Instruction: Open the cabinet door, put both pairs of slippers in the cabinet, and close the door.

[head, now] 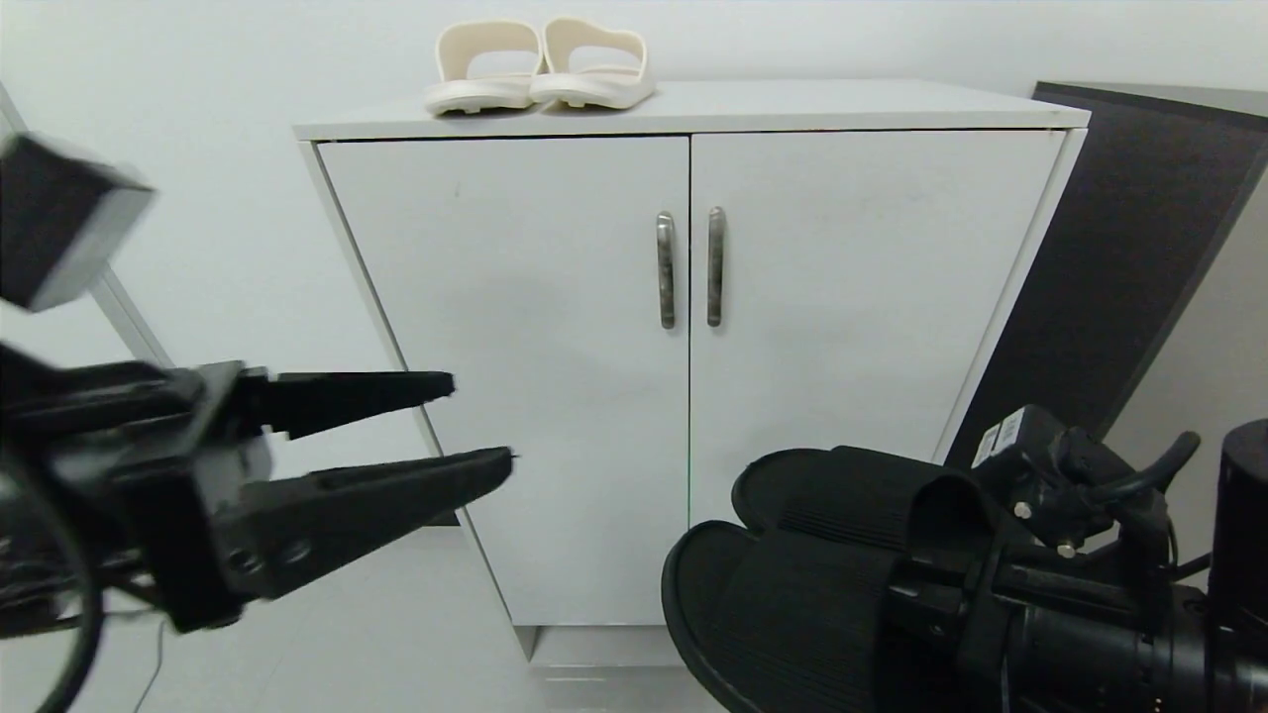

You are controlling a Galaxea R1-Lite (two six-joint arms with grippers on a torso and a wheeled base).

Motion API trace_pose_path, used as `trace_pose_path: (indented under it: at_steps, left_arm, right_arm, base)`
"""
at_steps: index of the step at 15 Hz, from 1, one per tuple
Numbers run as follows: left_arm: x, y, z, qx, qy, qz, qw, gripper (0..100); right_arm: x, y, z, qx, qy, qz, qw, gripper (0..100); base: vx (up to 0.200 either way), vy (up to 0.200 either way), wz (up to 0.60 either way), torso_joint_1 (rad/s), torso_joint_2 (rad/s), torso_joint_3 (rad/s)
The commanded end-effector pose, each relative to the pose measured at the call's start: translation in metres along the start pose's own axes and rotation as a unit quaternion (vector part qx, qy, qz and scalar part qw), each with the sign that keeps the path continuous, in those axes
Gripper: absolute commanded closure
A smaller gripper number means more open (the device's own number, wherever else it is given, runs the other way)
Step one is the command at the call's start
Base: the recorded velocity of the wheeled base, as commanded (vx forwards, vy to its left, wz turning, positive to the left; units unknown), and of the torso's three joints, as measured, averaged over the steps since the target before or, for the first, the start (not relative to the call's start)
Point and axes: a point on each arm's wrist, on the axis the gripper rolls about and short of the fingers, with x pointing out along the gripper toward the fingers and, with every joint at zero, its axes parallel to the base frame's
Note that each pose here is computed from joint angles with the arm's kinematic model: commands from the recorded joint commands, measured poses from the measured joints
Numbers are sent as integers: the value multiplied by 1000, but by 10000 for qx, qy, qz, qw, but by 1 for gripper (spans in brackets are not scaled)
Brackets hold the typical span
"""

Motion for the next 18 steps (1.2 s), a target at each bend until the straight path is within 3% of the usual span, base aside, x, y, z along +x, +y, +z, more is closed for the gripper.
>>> trace_pose_path:
  at_steps: [1, 5, 12, 18]
  left_arm:
    - [48, 3, 9, -231, 203, -446, 9985, 0]
    - [107, 3, 32, -493, -10, -792, 9956, 0]
    - [167, 22, 46, -837, -77, -773, 9935, 0]
    - [191, 34, 55, -821, -366, -138, 9959, 0]
  right_arm:
    - [1, 0, -1, 0, 27, 1, 10000, 100]
    - [1, 0, -2, 31, 42, 1, 10000, 100]
    - [1, 0, -2, 37, -4, 1, 10000, 100]
    - [1, 0, -2, 22, -4, 1, 10000, 100]
  base:
    - [0, 0, 0, 0, 0, 0]
    - [0, 0, 0, 0, 0, 0]
    - [0, 0, 0, 0, 0, 0]
    - [0, 0, 0, 0, 0, 0]
